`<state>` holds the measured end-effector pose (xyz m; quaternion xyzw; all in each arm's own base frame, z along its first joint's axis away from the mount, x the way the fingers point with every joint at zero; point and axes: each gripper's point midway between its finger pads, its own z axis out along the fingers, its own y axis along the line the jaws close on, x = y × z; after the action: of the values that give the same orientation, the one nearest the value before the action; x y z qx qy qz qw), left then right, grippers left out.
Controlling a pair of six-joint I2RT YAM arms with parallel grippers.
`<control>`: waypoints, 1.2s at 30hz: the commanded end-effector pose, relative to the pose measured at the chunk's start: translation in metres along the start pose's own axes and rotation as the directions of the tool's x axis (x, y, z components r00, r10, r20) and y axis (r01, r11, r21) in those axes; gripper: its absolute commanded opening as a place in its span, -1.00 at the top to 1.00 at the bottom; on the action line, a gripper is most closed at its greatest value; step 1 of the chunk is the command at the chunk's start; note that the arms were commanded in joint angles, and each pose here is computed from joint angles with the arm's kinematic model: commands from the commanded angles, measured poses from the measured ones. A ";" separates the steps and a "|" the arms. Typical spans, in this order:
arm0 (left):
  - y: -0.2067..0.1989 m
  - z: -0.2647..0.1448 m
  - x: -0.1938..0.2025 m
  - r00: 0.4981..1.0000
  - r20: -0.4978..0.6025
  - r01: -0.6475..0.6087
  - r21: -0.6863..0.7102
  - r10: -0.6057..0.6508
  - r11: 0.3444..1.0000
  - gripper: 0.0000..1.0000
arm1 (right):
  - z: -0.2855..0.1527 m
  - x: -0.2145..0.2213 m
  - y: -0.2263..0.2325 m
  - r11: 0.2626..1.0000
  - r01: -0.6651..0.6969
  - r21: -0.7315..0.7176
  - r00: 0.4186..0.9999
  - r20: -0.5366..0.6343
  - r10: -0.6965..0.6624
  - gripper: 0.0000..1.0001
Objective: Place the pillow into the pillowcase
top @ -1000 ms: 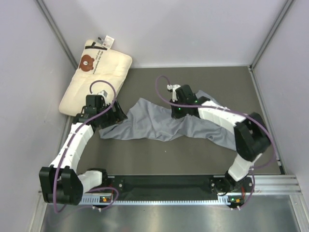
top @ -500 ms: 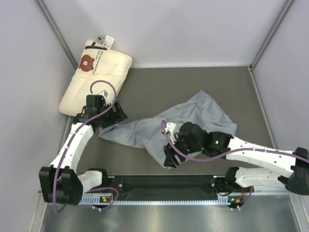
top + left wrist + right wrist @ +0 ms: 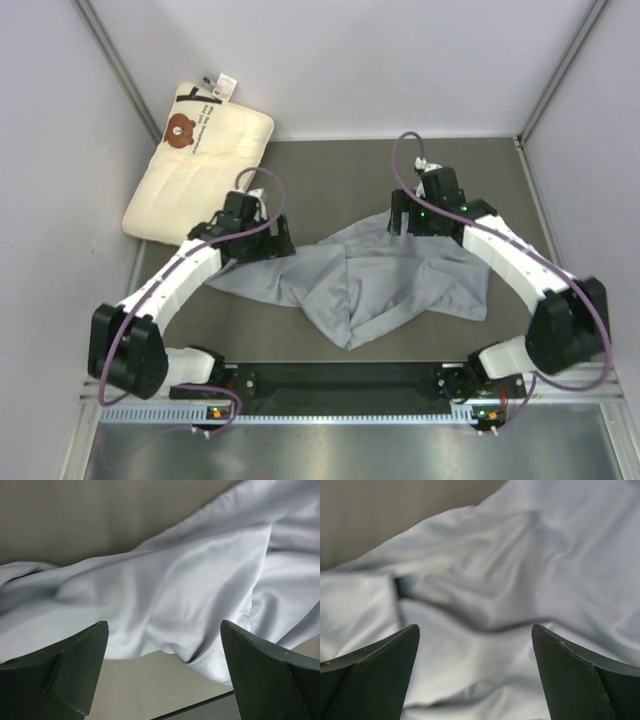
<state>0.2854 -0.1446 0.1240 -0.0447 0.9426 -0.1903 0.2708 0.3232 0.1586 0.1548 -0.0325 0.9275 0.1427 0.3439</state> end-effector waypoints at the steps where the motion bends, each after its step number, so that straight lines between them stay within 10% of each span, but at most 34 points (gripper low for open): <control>1: -0.030 0.012 -0.033 0.989 0.090 -0.119 0.001 0.118 0.993 -0.98 | 0.029 -0.031 -0.036 0.984 -0.047 0.174 0.999 0.031 0.042 -0.90; 15: -0.049 0.083 -0.018 0.949 -0.048 -0.315 -0.164 0.311 0.935 -0.90 | 0.136 -0.065 -0.054 0.930 -0.118 0.349 0.992 -0.003 0.127 -0.92; 24: -0.038 0.049 0.016 0.960 -0.046 -0.279 -0.134 0.275 0.951 1.00 | 0.151 -0.048 -0.081 0.930 -0.169 0.326 0.980 -0.048 0.195 1.00; 36: -0.051 -0.009 0.047 0.976 0.035 -0.218 0.054 0.216 0.974 0.83 | 0.085 -0.129 -0.249 0.778 -0.546 0.311 0.838 0.231 0.495 0.96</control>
<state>0.2421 -0.1875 0.1289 0.0673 0.9359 -0.1595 0.3067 0.4871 0.0027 0.0552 0.2345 0.9310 0.0418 0.2765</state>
